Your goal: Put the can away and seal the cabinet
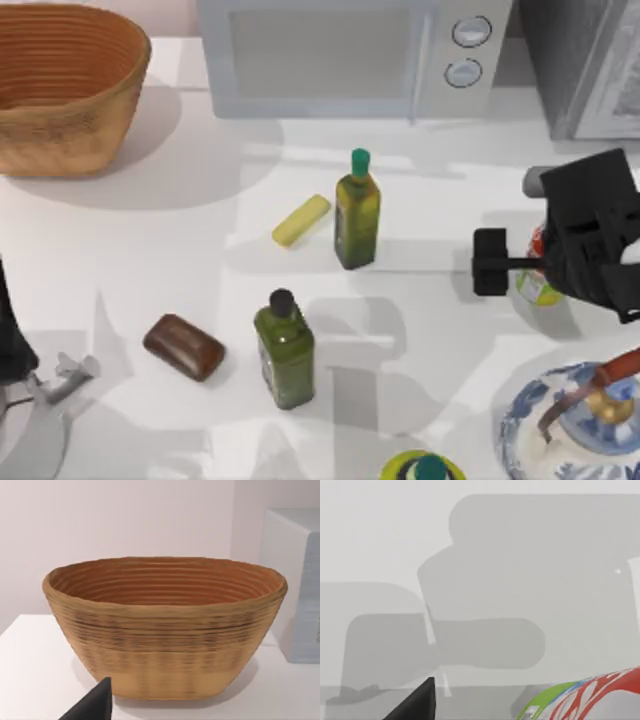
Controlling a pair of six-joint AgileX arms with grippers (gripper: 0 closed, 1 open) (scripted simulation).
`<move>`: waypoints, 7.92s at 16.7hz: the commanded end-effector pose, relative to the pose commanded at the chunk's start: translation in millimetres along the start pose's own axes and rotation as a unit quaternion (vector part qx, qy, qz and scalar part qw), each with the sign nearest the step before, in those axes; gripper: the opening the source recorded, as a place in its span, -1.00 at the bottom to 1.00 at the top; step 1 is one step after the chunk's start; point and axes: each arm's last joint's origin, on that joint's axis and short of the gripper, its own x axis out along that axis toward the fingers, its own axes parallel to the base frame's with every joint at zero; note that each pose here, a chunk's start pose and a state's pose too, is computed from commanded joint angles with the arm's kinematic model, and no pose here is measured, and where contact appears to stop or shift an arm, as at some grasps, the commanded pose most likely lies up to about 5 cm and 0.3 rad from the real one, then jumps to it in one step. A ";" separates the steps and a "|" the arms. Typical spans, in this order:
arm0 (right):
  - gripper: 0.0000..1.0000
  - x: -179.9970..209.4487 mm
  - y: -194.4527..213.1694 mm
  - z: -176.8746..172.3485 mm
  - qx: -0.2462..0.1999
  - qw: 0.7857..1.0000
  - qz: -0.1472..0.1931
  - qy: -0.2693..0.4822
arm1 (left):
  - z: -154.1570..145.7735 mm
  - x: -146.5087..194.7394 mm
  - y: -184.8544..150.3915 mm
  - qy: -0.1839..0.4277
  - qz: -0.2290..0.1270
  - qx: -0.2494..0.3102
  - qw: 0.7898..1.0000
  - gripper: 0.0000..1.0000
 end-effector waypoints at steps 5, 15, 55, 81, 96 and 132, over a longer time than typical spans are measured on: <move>0.55 0.0 0.0 0.0 0.000 1.000 0.000 0.000 | 0.0 0.0 0.0 0.000 0.000 0.000 1.000 1.00; -0.96 0.0 0.0 0.0 0.000 1.000 0.000 0.000 | 0.0 0.0 0.0 0.000 0.000 0.000 1.000 1.00; -1.00 -200.6 -75.6 44.5 0.005 0.981 0.045 -0.190 | 0.0 0.0 0.0 0.000 0.000 0.000 1.000 1.00; -1.00 -185.4 -116.4 -77.2 -0.002 0.919 -0.018 -0.394 | 0.0 0.0 0.0 0.000 0.000 0.000 1.000 1.00; -1.00 -332.2 -81.3 176.1 -0.006 0.904 -0.006 -0.428 | 0.0 0.0 0.0 0.000 0.000 0.000 1.000 1.00; -1.00 -257.4 -68.9 356.4 0.001 0.903 0.005 -0.430 | 0.0 0.0 0.0 0.000 0.000 0.000 1.000 1.00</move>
